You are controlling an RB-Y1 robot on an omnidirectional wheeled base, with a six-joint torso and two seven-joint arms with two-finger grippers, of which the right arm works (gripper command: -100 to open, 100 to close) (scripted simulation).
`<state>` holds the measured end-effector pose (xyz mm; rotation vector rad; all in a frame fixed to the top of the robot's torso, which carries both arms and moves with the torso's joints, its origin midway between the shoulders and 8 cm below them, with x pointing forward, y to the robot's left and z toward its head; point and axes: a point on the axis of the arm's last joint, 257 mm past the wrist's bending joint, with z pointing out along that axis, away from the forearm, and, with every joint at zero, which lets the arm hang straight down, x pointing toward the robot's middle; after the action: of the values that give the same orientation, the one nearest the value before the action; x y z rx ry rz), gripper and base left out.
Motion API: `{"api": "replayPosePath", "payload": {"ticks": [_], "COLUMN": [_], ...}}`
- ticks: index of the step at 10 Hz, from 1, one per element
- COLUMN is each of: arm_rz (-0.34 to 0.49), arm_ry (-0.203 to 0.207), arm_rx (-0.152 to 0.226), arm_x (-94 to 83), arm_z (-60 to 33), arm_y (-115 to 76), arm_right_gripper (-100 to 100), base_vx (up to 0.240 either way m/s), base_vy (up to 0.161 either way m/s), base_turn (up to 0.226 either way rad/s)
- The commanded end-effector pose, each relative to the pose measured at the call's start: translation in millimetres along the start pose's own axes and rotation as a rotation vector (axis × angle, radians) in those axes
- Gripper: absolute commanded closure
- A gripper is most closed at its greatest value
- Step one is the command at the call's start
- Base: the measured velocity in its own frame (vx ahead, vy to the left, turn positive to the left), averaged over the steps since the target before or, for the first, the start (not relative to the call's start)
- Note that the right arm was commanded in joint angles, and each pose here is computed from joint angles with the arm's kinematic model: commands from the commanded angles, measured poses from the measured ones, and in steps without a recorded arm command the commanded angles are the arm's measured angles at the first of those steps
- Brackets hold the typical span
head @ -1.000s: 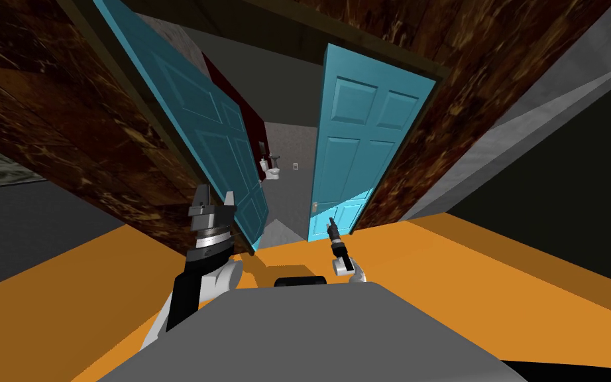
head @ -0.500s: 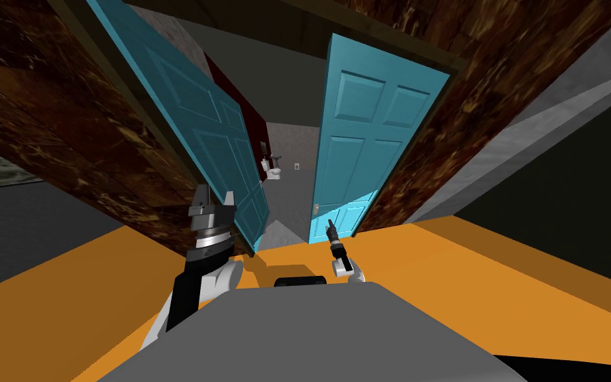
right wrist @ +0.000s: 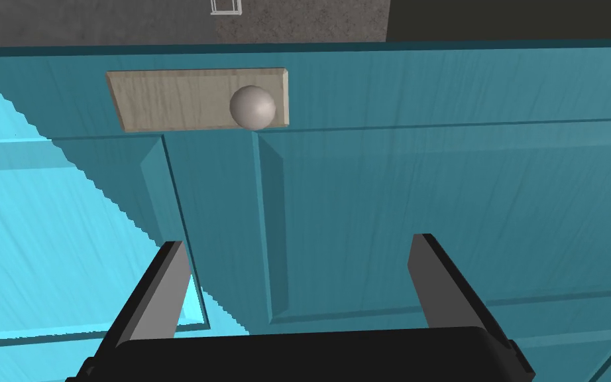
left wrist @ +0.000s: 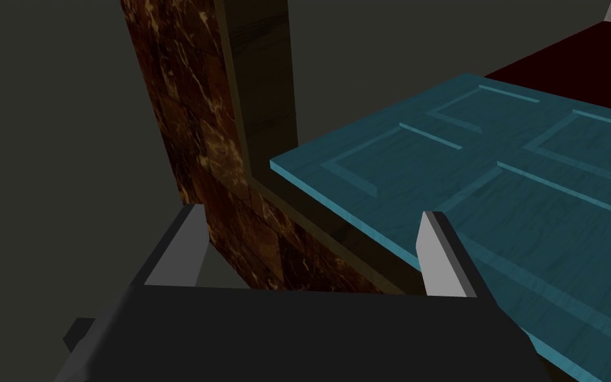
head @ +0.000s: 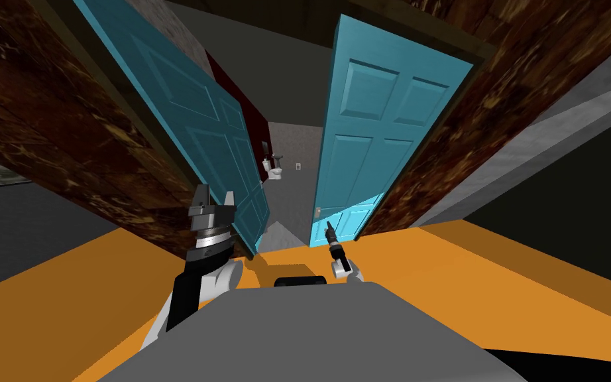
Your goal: Push the door open
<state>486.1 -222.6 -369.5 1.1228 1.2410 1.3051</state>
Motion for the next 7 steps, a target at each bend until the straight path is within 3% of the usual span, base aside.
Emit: {"api": "replayPosePath", "payload": {"ticks": [1,5,7], "arm_rz": [0.001,0.002,0.002], "arm_ry": [0.005,0.012,0.007], "arm_rx": [0.018,0.046,0.042], "arm_x": [1.3,3.5,2.4], "arm_z": [-1.5,-3.3,-3.3], "arm_y": [-7.3,-18.9,-17.7], "arm_right_gripper": [-100,-100,-100], "base_vx": [0.113,0.069,0.057], "base_vy": [-0.013,-0.005,0.001], "base_turn": [0.037,0.019,0.015]}}
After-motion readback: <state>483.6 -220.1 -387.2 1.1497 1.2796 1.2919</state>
